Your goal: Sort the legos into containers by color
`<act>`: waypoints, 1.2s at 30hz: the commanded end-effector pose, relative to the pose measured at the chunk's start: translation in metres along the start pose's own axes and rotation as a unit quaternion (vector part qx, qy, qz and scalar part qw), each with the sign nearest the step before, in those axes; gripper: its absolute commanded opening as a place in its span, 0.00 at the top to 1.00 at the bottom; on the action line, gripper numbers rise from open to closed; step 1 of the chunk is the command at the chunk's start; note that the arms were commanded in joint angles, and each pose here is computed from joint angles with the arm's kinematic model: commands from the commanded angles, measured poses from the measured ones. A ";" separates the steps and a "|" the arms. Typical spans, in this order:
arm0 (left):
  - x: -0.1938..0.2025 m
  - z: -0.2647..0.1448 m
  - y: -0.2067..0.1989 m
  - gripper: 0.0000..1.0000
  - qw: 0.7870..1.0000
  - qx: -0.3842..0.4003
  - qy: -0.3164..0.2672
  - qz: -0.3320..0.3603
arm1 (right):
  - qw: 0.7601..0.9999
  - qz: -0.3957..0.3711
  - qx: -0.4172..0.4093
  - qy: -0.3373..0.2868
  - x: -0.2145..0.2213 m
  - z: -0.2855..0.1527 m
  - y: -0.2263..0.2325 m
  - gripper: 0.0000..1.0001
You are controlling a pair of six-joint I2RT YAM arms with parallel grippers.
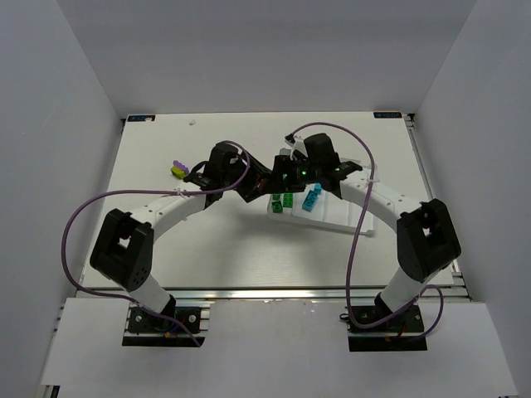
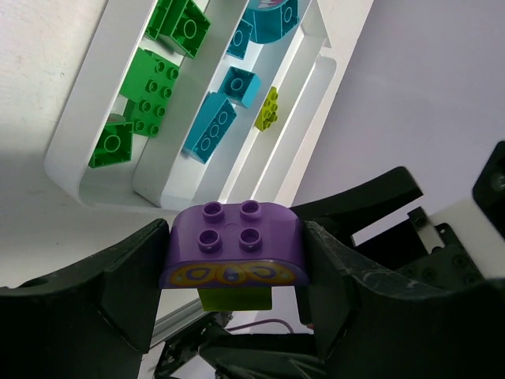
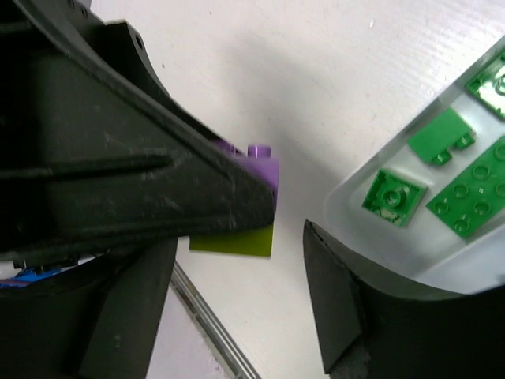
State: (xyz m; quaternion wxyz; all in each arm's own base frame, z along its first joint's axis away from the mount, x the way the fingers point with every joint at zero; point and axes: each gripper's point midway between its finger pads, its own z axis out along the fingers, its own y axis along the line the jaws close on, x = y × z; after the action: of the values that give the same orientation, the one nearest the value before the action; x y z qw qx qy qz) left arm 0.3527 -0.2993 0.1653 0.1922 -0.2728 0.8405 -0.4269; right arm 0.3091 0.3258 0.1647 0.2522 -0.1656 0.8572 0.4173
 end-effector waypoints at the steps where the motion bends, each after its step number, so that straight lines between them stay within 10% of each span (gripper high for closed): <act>1: 0.003 -0.009 -0.022 0.76 0.999 0.032 0.004 0.008 | 0.998 -0.041 -0.014 -0.042 -0.033 0.006 0.010 0.31; 17: 0.002 -0.011 -0.021 0.76 0.999 0.034 0.001 0.007 | 0.992 -0.097 -0.044 -0.073 -0.033 -0.006 0.020 1.00; 28: -0.017 -0.012 -0.017 0.77 0.999 0.028 -0.017 0.013 | 0.983 -0.165 -0.058 -0.063 0.002 -0.049 -0.001 1.00; 36: -0.011 -0.011 -0.013 0.78 0.998 0.024 -0.003 0.054 | 0.966 -0.237 0.098 -0.020 0.001 -0.096 -0.119 1.00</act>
State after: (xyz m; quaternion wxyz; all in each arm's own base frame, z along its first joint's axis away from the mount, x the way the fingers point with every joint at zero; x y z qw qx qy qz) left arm 0.3598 -0.2878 0.1644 0.2056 -0.2580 0.8440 -0.4229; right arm 0.3306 0.2102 0.1541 0.3751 -0.2749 0.8203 0.3330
